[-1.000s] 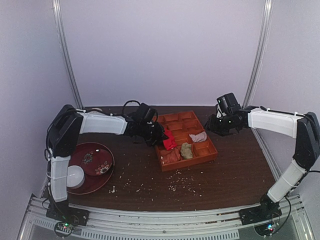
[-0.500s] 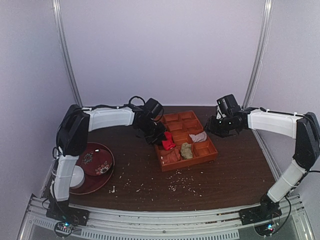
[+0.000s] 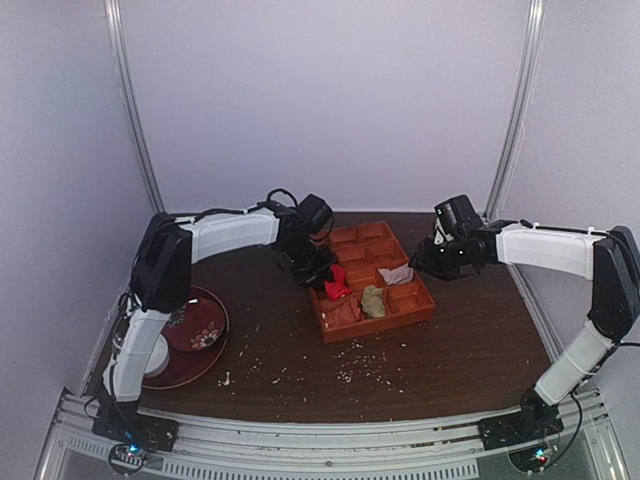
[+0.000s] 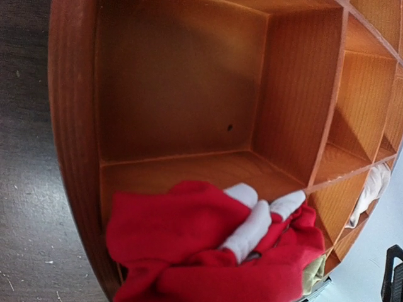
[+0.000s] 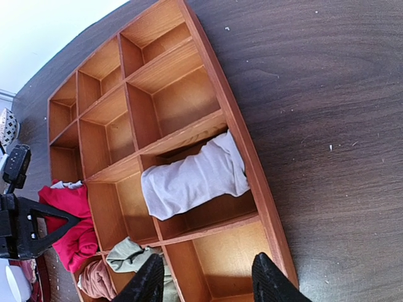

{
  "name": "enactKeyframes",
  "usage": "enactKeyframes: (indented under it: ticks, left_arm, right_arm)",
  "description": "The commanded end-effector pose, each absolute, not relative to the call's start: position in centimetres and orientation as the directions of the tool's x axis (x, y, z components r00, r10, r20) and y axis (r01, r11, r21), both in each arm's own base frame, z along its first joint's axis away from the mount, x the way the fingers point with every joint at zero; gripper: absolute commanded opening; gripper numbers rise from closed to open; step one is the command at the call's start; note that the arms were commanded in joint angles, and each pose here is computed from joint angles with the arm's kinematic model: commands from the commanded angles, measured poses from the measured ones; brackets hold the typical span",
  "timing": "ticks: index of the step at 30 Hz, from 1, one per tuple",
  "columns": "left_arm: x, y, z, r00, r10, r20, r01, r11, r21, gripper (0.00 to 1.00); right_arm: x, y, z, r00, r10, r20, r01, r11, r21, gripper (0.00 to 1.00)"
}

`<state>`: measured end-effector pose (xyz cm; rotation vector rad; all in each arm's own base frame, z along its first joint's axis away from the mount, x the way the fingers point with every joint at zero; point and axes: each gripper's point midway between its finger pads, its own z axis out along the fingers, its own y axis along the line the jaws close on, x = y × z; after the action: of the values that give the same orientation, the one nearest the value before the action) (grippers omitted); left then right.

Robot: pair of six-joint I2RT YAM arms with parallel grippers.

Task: Roll the underwear
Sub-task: Place the underwear in the storage box.

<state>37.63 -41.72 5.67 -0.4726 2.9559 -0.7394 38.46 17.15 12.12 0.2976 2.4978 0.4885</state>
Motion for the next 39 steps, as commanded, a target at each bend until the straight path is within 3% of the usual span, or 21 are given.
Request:
enactKeyframes:
  ticks: [1,31,39]
  left_arm:
    - [34.1,-38.1,-1.1,-0.947,-0.299,0.116,-0.319,0.916,-0.243,0.00]
    - [34.0,-36.4,-4.3,-0.946,-0.288,0.147,-0.312,0.934,-0.174,0.00]
    - [34.6,-36.9,-1.7,-0.952,-0.278,0.129,-0.301,0.926,-0.229,0.22]
  right_arm:
    - [38.5,16.9,12.9,-0.795,0.334,-0.506,0.108,0.899,0.424,0.47]
    - [38.6,17.3,13.0,-0.799,0.333,-0.502,0.101,0.895,0.434,0.47]
    - [38.6,17.1,13.3,-0.795,0.334,-0.506,0.102,0.897,0.431,0.47]
